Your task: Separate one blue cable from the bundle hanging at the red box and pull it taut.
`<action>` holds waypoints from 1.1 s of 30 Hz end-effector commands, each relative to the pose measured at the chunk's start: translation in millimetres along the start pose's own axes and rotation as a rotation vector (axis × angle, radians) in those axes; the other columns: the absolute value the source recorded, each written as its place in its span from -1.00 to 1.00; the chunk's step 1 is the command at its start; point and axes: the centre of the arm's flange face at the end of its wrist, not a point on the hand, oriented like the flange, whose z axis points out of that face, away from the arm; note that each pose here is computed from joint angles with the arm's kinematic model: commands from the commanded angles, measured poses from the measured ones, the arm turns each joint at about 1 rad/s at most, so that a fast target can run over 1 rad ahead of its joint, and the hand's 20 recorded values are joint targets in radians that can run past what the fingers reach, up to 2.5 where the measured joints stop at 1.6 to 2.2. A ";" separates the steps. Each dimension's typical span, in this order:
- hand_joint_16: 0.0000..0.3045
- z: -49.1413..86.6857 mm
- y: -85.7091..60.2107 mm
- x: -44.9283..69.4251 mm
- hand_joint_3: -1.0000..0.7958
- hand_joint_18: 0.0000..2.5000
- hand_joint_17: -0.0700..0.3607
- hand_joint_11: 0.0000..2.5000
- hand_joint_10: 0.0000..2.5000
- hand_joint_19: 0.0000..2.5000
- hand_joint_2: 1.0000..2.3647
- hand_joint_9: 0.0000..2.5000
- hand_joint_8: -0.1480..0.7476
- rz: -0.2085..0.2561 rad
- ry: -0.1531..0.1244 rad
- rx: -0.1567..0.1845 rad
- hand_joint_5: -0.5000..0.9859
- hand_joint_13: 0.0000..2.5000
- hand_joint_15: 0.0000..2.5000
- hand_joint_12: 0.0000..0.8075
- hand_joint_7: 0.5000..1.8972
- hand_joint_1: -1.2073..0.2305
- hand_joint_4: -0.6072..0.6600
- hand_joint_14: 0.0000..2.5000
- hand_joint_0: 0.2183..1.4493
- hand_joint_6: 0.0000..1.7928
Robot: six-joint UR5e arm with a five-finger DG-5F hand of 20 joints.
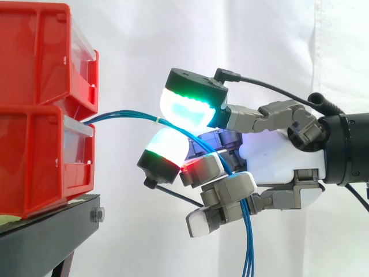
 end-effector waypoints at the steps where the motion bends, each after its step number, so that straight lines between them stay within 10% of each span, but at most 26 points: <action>1: -0.72 -0.1 0.3 1.2 -0.35 -0.36 -0.23 0.05 -0.98 -0.48 -0.99 -0.10 0.00 0.000 0.002 0.000 -0.63 0.06 0.11 -0.27 0.15 -0.33 0.03 -0.98 -0.22 0.00; 10: -0.73 -0.3 0.7 4.0 -0.44 -0.38 -0.25 0.05 -0.98 -0.51 -1.00 -0.14 -0.05 0.001 -0.003 -0.003 -0.64 0.04 0.12 -0.30 0.07 -0.51 0.08 -0.98 -0.06 0.01; 20: -0.74 -0.5 -1.0 5.2 -0.44 -0.38 -0.26 0.08 -0.98 -0.50 -1.00 -0.08 -0.06 0.002 -0.001 -0.001 -0.61 0.06 0.13 -0.28 0.06 -0.61 0.07 -0.98 -0.41 0.00; 28: -0.67 -0.2 0.6 5.3 -0.44 -0.32 -0.15 0.04 -0.99 -0.48 -1.00 -0.06 0.08 0.004 -0.001 -0.007 -0.61 0.10 0.12 -0.12 -0.10 -0.23 0.20 -0.99 -0.62 -0.03; 33: -0.71 -0.3 -1.3 5.3 -0.44 -0.36 -0.22 0.05 -0.98 -0.44 -1.00 -0.08 -0.01 0.003 -0.001 -0.004 -0.61 0.06 0.14 -0.27 -0.03 -0.13 0.15 -0.98 -0.42 -0.06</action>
